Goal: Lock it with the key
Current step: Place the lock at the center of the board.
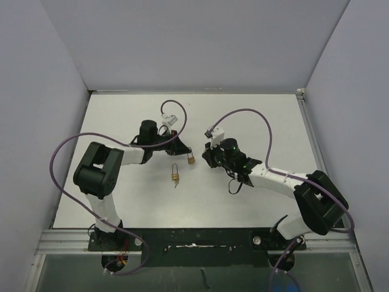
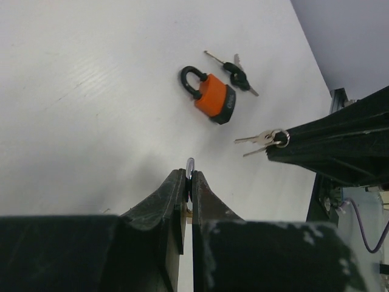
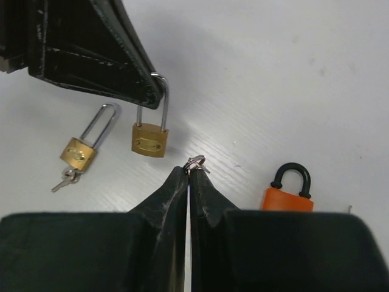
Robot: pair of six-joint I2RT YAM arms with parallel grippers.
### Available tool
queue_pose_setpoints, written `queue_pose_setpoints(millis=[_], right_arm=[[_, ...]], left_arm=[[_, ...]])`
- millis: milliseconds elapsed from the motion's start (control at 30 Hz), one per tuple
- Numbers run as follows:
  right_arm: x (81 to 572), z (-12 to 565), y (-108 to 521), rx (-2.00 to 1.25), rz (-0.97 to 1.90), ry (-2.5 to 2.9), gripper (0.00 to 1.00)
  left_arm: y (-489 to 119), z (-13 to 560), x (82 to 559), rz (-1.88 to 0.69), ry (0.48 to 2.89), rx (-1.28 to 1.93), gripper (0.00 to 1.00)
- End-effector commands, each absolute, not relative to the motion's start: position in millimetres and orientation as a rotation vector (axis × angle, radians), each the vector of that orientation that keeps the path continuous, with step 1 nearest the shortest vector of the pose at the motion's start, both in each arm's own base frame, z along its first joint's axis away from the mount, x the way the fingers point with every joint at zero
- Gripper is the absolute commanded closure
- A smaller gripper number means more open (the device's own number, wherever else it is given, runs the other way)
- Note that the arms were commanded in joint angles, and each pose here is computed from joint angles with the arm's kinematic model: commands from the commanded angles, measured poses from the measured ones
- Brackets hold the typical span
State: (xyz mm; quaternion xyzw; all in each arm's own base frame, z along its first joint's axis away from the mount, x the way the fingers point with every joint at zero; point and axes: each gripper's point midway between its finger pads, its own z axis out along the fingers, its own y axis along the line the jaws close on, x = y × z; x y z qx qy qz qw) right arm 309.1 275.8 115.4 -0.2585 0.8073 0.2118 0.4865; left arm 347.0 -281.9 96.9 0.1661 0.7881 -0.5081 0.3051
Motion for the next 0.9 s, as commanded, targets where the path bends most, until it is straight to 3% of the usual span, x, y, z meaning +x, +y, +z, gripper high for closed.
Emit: queue_pose_setpoints(millis=[0, 267, 333, 433, 867], right_arm=[[341, 133, 274, -0.511, 0.585, 1.922, 1.00], [351, 121, 281, -0.536, 0.627, 1.943, 1.00], [353, 118, 284, -0.541, 0.633, 1.946, 1.00], [355, 114, 290, -0.557, 0.649, 1.954, 1.00], [370, 91, 308, -0.589, 0.683, 1.997, 1.00]], left_arm=[[-292, 103, 377, -1.314, 1.997, 0.475, 1.00], [-299, 85, 400, -1.306, 2.025, 0.474, 1.00], [-299, 79, 402, -1.296, 2.042, 0.475, 0.95], [-297, 69, 403, -1.274, 2.069, 0.474, 0.79], [-290, 56, 416, -1.197, 2.106, 0.461, 0.64]])
